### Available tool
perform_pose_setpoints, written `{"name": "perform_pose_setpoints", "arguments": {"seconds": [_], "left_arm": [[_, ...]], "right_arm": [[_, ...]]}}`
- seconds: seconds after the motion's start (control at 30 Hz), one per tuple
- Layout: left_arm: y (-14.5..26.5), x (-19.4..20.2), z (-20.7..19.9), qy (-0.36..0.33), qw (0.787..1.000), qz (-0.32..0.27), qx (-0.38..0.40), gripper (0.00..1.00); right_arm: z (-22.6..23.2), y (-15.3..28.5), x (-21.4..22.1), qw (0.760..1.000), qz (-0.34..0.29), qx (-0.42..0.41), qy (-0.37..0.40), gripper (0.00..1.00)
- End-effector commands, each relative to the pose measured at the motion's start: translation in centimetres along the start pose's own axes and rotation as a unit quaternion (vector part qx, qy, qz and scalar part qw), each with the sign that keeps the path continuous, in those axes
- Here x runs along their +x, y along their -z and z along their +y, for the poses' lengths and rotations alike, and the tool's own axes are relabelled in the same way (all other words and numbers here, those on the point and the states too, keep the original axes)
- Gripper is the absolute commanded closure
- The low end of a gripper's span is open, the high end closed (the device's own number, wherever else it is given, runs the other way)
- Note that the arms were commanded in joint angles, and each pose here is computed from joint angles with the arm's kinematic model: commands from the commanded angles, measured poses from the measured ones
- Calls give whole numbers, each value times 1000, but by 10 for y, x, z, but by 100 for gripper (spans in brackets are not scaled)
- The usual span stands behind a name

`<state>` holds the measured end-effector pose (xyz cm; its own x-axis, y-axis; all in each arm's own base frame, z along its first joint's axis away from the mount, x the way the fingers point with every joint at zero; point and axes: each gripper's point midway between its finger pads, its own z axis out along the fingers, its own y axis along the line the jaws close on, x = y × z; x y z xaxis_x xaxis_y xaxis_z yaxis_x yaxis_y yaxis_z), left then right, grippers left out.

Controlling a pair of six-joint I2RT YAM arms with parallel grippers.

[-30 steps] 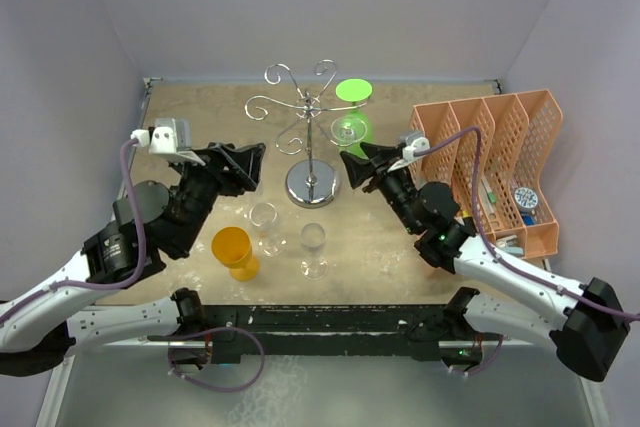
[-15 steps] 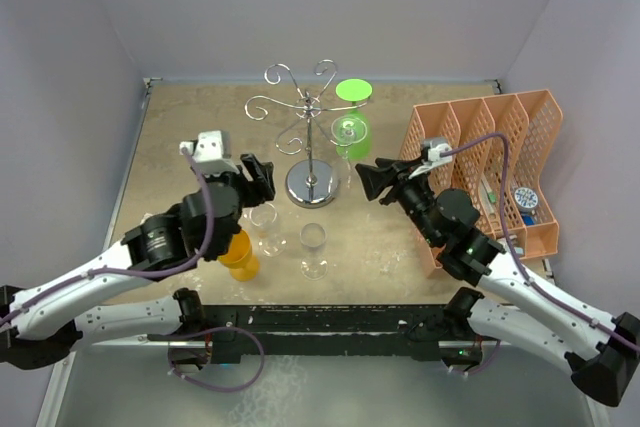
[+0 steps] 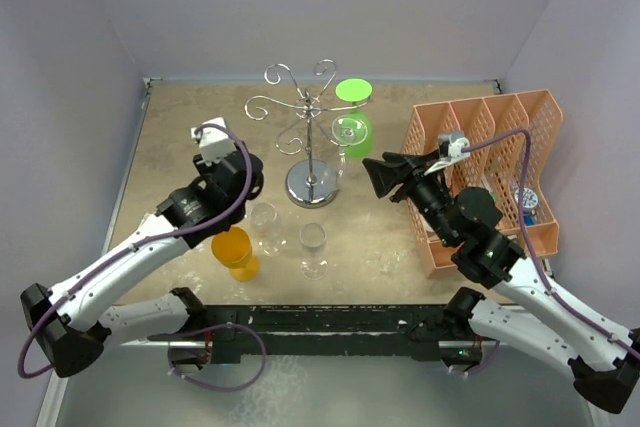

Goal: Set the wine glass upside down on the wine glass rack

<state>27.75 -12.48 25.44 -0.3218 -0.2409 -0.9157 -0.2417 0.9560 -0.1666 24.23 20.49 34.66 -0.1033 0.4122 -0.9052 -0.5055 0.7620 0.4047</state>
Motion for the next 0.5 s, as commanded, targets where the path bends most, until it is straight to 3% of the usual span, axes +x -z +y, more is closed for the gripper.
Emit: {"name": "perform_pose_setpoints", "arguments": {"seconds": [0.0,0.2,0.47], "left_arm": [[-14,0,10,57,998,30,5,47],[-52,23,39,56,993,94,-44,46],[-71,45,44,29,985,161,-47,62]], "right_arm": [[20,6,-40,999,-40,-33,-9,44],[34,10,-56,997,-47,-58,-12,44],[48,20,-74,994,-63,-93,-9,44]]}}
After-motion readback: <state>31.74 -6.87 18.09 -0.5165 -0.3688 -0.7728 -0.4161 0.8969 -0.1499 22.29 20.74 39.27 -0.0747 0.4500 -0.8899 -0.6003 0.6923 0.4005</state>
